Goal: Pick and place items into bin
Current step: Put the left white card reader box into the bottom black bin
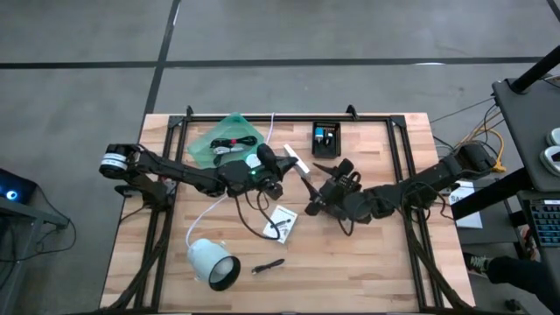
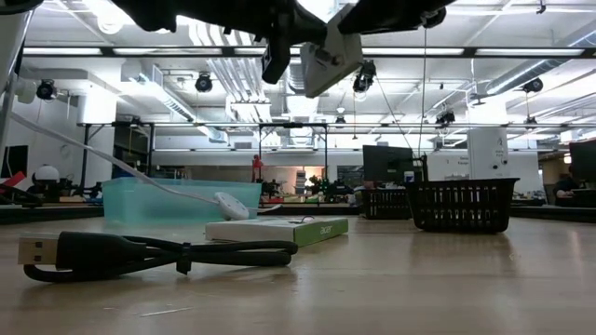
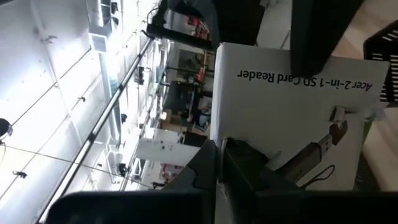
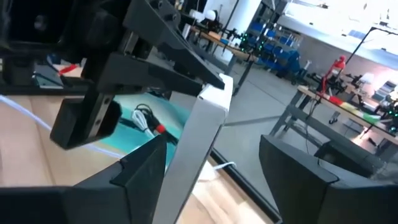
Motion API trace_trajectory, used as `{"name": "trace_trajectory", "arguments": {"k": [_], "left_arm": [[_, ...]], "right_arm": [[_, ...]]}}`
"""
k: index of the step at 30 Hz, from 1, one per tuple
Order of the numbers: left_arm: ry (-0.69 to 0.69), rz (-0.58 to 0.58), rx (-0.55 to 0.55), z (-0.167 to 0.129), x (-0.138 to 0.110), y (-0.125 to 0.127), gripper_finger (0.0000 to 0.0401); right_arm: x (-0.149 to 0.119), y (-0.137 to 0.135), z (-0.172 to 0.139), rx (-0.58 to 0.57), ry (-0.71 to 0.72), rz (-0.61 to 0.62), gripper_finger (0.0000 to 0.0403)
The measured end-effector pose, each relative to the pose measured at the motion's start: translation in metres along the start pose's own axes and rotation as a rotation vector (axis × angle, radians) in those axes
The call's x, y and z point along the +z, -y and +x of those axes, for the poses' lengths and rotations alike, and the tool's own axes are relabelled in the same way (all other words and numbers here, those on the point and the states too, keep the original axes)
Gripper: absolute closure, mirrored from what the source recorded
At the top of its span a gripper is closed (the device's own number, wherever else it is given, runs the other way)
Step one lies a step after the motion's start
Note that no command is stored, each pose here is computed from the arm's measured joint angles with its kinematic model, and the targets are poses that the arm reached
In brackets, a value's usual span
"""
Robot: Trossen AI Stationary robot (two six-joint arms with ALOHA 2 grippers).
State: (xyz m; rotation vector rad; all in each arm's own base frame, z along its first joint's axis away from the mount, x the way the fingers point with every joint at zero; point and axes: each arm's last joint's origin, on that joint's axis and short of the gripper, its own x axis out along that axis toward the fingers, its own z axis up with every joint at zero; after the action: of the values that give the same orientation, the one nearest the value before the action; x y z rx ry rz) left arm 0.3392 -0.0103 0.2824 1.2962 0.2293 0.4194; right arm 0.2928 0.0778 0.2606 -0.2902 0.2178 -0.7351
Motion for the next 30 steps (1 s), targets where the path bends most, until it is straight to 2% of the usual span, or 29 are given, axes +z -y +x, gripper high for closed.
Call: {"name": "trace_trajectory", "arguments": {"k": [12,17,21,28,30], "left_arm": [[0.036,-0.027,0.041,0.0007,0.0029,-0.0068,0.0401],[0.043,-0.030,0.046,0.0004,0.0036,-0.0073,0.0401],[0.045,-0.033,0.049,0.0005,0.0038,-0.0079,0.0401],[0.044,-0.031,0.047,0.0006,0.0039,-0.0079,0.0400],[0.044,-0.030,0.046,0.0006,0.0038,-0.0078,0.0389]], "right_arm": [[0.0043,0.0031,0.0037,-0.014,0.023,0.021,0.0179],[0.0064,0.0044,0.0050,-0.019,0.035,0.044,0.0201],[0.0068,0.0049,0.0055,-0.021,0.037,0.050,0.0247],[0.0068,0.0054,0.0056,-0.034,0.034,0.019,0.0368],[0.0067,0.0054,0.0056,-0.035,0.033,0.008,0.0372]]}}
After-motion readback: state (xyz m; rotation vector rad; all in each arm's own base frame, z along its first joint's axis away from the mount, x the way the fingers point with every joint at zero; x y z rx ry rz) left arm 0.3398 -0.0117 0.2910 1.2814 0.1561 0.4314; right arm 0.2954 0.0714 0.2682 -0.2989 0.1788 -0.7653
